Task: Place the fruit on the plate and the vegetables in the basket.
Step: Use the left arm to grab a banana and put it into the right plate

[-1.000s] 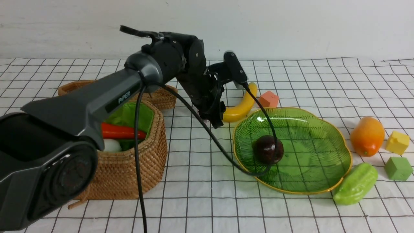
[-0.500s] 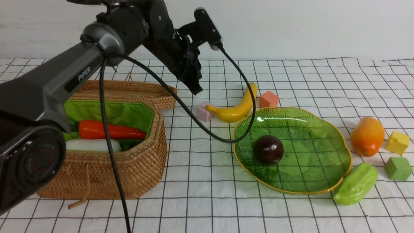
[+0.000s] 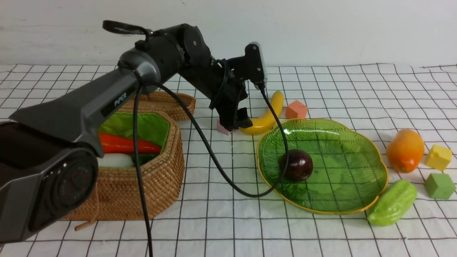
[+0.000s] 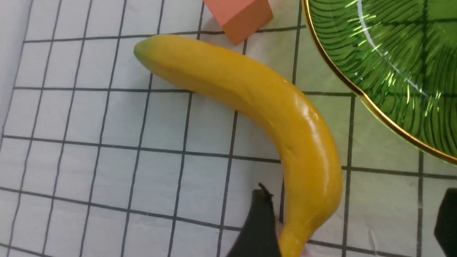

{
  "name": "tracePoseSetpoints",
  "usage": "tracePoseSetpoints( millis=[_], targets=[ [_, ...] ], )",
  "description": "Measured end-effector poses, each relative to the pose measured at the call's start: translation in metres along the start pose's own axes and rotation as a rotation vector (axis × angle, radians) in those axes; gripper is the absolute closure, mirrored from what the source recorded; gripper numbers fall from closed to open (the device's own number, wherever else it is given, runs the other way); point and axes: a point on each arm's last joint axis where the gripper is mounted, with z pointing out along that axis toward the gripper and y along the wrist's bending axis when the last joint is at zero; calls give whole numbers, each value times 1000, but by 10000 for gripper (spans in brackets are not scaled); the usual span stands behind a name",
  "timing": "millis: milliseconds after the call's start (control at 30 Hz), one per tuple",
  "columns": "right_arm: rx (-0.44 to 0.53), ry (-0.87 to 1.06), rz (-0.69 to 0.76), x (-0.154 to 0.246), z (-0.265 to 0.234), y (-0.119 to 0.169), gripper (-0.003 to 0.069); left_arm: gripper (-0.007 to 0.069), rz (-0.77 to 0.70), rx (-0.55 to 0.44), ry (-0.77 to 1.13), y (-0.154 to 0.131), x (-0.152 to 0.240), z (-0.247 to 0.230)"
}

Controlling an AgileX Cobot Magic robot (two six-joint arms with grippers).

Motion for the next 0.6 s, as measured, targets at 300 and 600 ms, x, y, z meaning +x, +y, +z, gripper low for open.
tracePoseSetpoints(
  millis=[300,600],
  targets=[
    [-1,0,0,0,0,0,445,86,56,1,54,-5,15,23],
    [-2,0,1,0,0,0,442,104,63,-10,64,-6,20,30]
  ],
)
